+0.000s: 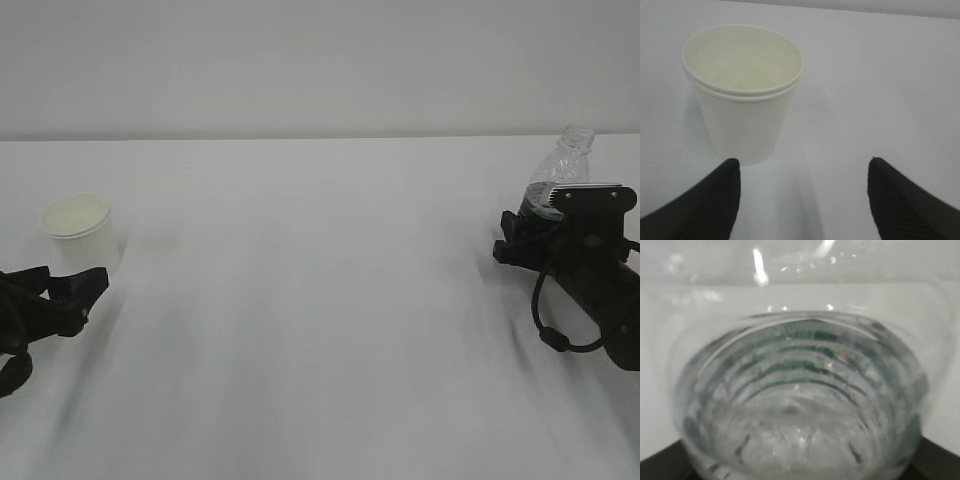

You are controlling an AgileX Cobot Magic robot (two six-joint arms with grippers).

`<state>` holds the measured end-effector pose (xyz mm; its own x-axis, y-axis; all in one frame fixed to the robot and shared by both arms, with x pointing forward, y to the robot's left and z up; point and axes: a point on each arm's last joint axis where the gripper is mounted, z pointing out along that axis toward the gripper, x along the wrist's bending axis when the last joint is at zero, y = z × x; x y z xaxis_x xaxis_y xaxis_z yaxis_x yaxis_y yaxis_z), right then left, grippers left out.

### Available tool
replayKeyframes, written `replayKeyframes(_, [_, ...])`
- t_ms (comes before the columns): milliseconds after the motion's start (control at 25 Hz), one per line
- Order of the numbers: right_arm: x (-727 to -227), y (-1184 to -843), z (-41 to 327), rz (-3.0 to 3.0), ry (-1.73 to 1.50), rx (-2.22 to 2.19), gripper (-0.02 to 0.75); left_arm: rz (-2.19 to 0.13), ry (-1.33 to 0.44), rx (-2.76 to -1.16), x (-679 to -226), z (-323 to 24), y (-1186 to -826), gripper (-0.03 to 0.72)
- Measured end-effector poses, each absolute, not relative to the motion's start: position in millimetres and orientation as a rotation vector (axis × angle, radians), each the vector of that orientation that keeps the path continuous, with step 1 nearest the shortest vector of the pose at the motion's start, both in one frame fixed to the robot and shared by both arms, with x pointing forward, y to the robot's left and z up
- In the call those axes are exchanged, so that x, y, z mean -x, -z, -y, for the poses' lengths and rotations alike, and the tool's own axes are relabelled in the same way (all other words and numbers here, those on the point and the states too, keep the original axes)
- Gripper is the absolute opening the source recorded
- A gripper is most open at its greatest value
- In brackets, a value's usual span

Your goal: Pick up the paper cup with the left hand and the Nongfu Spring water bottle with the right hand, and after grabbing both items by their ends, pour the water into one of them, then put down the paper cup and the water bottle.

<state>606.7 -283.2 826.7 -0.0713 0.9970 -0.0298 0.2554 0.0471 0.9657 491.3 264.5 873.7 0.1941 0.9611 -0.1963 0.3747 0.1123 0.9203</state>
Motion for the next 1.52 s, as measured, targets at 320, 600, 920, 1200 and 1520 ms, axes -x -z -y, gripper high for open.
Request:
replayKeyframes(320, [-609.4,-843.6,281.3,-1.453,-1.128,-1.289,0.493,-1.36,-0.723,-1.446,-491.3,-264.5,-873.7,0.566])
replayKeyframes(600, [-609.6,-856.3,276.5,-1.513,-1.145,-1.241,0.493,-1.36,-0.723,-1.446,-491.3,-264.5,-873.7,0.554])
replayKeyframes(920, [-596.2,-874.4,269.6,-1.583,-1.184,-1.15,0.493,-1.36,-0.723,-1.446,-491.3,-264.5,-873.7,0.547])
replayKeyframes(1200, [-582.4,-891.9,262.8,-1.648,-1.238,-1.096,0.493,-1.36,-0.723,-1.446,-491.3,-264.5,-873.7,0.547])
replayKeyframes(1520, [-574.9,-899.3,253.7,-1.722,-1.333,-1.066,0.493,-1.36,-0.723,-1.446,-491.3,-264.5,-873.7,0.547])
